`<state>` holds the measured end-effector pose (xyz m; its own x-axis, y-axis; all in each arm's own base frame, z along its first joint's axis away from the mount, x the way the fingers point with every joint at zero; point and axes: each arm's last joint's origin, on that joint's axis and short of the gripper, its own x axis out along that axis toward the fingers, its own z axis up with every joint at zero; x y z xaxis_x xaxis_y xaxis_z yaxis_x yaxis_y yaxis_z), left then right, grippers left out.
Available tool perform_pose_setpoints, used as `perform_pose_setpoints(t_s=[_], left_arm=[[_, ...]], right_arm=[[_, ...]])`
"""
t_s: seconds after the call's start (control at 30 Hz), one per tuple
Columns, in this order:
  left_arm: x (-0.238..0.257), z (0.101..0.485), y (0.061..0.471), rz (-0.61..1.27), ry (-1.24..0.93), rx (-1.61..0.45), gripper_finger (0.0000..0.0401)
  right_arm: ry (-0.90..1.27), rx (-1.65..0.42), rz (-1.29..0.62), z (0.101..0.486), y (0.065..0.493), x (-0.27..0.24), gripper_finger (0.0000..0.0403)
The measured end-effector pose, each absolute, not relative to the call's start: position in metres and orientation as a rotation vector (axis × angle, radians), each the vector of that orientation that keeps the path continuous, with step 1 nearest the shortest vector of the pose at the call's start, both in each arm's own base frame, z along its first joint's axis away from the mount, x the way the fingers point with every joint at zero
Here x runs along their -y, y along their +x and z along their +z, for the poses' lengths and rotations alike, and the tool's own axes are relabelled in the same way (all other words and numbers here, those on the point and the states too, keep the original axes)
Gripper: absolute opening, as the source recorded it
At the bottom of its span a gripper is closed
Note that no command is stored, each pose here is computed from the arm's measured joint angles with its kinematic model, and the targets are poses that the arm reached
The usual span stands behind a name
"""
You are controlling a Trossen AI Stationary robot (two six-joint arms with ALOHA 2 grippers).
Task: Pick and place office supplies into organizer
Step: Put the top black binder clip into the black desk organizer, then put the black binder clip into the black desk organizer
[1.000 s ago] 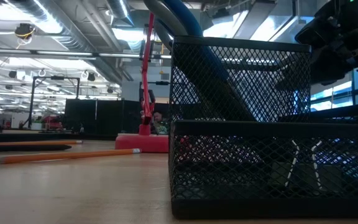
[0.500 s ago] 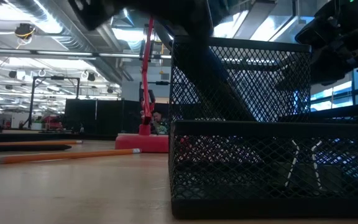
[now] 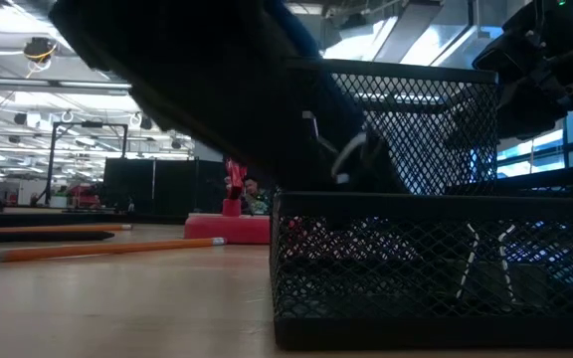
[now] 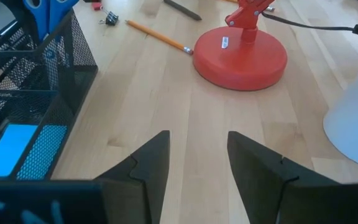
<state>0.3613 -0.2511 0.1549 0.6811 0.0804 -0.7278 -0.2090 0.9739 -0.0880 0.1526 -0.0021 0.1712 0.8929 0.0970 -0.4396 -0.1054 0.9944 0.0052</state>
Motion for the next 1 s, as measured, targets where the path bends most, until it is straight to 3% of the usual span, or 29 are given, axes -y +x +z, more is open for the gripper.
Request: perform_pose_setpoints(t_s=[0.3, 0.7, 1.0], left_arm=[[0.249, 0.152, 0.366, 0.149, -0.233, -0.824, 0.0007], [0.247, 0.156, 0.365, 0.123, -0.191, -0.835, 0.0060], [0.246, 0.168, 0.363, 0.057, -0.208, -0.857, 0.0063]], right_arm=[[-0.020, -0.455, 0.105, 0.171, 0.153, 0.002, 0.0165], [-0.020, -0.455, 0.105, 0.171, 0.153, 0.002, 0.0165], [-0.017, -0.459, 0.104, 0.171, 0.152, 0.002, 0.0165]])
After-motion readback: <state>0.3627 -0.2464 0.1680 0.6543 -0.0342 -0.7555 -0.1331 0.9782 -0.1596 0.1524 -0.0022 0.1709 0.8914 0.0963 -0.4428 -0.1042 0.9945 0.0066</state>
